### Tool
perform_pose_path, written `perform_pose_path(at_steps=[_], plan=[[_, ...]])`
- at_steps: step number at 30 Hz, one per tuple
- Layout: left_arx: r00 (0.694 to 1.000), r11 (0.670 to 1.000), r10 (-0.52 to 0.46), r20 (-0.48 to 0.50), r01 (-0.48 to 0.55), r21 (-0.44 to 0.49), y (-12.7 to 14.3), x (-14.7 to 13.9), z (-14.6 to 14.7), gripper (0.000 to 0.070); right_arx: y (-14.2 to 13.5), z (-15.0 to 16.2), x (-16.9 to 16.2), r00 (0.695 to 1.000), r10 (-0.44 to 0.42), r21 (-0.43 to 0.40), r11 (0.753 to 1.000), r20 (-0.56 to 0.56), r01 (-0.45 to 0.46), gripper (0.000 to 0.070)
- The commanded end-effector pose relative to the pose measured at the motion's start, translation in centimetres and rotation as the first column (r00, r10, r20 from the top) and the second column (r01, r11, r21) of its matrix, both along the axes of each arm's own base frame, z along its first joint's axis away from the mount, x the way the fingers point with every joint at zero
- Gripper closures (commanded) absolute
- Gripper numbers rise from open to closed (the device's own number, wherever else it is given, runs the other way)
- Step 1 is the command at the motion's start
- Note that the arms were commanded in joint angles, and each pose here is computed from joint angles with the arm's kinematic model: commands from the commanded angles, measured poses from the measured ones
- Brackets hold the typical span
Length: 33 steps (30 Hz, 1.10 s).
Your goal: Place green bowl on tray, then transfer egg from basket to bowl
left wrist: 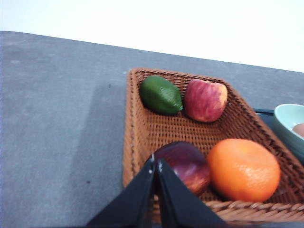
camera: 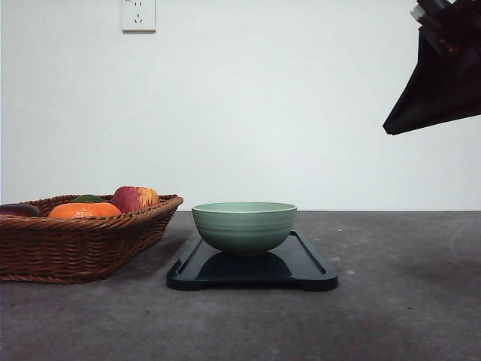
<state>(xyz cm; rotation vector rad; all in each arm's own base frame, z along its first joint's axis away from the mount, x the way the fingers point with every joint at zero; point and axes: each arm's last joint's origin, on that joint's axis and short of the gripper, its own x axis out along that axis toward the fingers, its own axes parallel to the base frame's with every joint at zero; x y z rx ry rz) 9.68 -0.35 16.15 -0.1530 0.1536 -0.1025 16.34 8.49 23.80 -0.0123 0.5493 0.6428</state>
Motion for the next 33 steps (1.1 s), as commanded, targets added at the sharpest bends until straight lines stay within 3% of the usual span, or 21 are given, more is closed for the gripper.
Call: perform_pose_path(at_steps=[1, 30, 33], plan=[[1.0, 1.0, 0.004, 0.009, -0.005, 0.008, 0.06, 0.02, -0.4, 0.07, 0.16, 0.25, 0.09, 1.0, 0.008, 0.003, 1.0, 0.014, -0.008, 0.0682], [1.0, 1.0, 0.01, 0.023, -0.01, 0.013, 0.12, -0.06, -0.67, 0.07, 0.16, 0.25, 0.09, 1.0, 0.009, 0.001, 1.0, 0.015, -0.009, 0.0682], [1.0, 1.0, 0.01, 0.023, -0.01, 0.013, 0.12, -0.06, -0.66, 0.07, -0.15, 0.27, 0.03, 0.997, 0.007, -0.08, 0.997, 0.076, -0.001, 0.0682]])
